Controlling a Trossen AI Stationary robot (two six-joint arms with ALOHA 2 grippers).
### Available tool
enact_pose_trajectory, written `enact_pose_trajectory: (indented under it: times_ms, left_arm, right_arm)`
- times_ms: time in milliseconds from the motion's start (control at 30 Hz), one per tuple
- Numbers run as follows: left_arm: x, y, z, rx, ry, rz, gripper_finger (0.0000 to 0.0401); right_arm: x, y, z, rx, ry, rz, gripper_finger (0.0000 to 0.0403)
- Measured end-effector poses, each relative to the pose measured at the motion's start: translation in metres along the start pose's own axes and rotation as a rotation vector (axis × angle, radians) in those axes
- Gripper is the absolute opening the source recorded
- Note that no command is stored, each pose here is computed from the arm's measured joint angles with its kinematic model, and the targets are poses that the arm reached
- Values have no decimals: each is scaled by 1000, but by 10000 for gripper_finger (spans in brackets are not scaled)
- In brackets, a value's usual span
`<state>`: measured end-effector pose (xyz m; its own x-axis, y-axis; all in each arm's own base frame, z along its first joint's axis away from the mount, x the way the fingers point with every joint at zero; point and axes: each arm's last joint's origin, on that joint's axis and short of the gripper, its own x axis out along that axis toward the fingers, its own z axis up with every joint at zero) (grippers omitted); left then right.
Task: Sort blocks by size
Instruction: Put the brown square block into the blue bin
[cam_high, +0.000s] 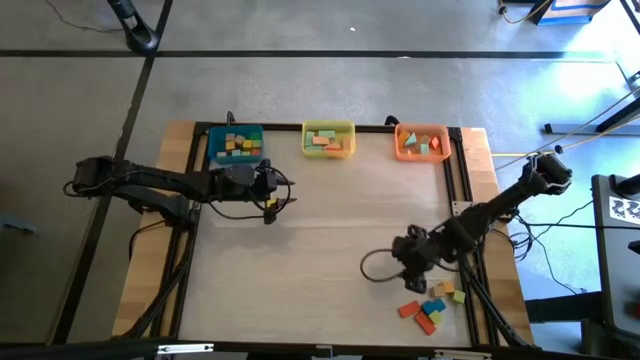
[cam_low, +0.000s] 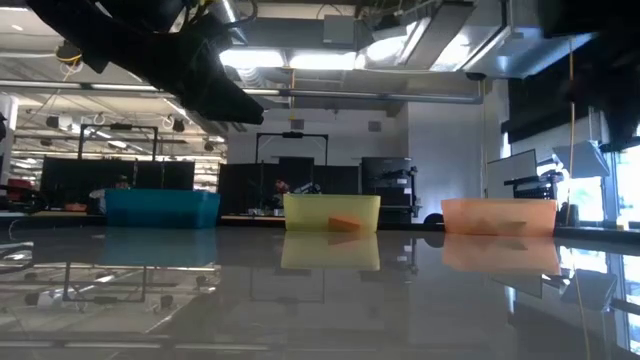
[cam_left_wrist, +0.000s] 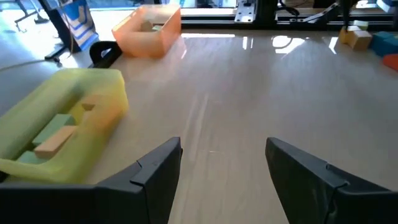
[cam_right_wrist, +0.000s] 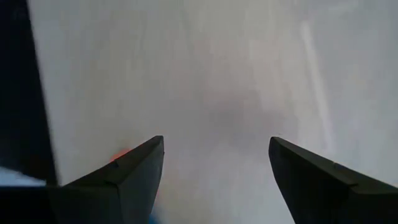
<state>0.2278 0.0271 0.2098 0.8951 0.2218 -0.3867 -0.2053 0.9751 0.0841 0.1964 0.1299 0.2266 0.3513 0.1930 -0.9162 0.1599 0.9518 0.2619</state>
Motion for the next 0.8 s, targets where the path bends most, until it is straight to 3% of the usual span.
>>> enact_pose_trajectory:
  times_ms: [300, 500, 800]
  left_arm:
    - [0, 0, 0, -43, 1, 11, 221]
    - [0, 1, 0, -57, 2, 23, 221]
    - [0, 1, 0, -57, 3, 25, 221]
  right_arm:
    - [-4, 24, -43, 201, 223, 26, 287]
    - [4, 22, -66, 116, 307, -160, 287]
    - [31, 34, -86, 1, 439, -239, 287]
